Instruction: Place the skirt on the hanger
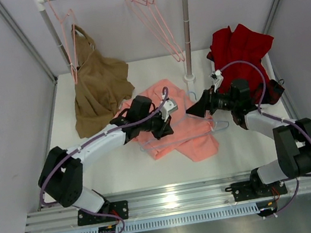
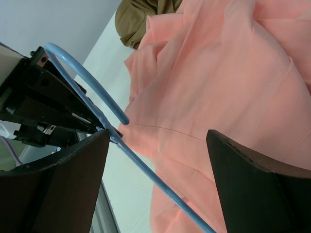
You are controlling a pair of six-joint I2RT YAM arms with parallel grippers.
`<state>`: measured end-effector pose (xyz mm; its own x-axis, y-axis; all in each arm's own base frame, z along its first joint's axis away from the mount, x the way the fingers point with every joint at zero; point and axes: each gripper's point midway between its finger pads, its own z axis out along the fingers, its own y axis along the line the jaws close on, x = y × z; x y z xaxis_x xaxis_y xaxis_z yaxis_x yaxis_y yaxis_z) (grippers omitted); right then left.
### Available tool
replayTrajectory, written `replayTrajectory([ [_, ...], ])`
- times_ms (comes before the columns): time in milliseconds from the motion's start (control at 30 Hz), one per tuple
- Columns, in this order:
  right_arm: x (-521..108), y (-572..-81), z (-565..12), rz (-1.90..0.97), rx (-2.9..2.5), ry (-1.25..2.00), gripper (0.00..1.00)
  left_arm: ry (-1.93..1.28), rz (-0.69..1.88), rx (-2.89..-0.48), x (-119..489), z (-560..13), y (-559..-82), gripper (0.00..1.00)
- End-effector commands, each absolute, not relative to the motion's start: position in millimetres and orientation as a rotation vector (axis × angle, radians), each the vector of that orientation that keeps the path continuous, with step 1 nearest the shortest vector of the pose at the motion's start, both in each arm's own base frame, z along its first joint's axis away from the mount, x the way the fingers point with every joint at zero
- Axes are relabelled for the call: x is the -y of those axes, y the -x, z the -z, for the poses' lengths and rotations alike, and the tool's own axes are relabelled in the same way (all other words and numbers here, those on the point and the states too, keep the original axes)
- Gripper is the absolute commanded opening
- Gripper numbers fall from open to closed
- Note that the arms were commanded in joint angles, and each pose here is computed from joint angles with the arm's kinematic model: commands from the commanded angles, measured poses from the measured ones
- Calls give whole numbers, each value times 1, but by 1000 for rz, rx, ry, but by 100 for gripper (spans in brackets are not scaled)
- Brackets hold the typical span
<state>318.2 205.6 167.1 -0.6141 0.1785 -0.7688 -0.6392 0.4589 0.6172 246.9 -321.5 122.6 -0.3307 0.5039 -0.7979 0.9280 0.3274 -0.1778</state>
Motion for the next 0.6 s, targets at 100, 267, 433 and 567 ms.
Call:
replayTrajectory([
  [100, -225, -300, -186, -1340, -1773, 534, 88, -1338, 926, -1867, 338, -134, -240, 0],
  [267, -228, -297, -177, -1363, -1786, 536, 87, -1356, 930, -1855, 338, -138, -235, 0],
  [433, -236, -291, -175, -1397, -1782, 570, 86, -1364, 943, -1844, 339, -140, -233, 0],
  [567, -237, -285, -173, -1412, -1791, 579, 83, -1368, 947, -1845, 340, -139, -233, 0],
])
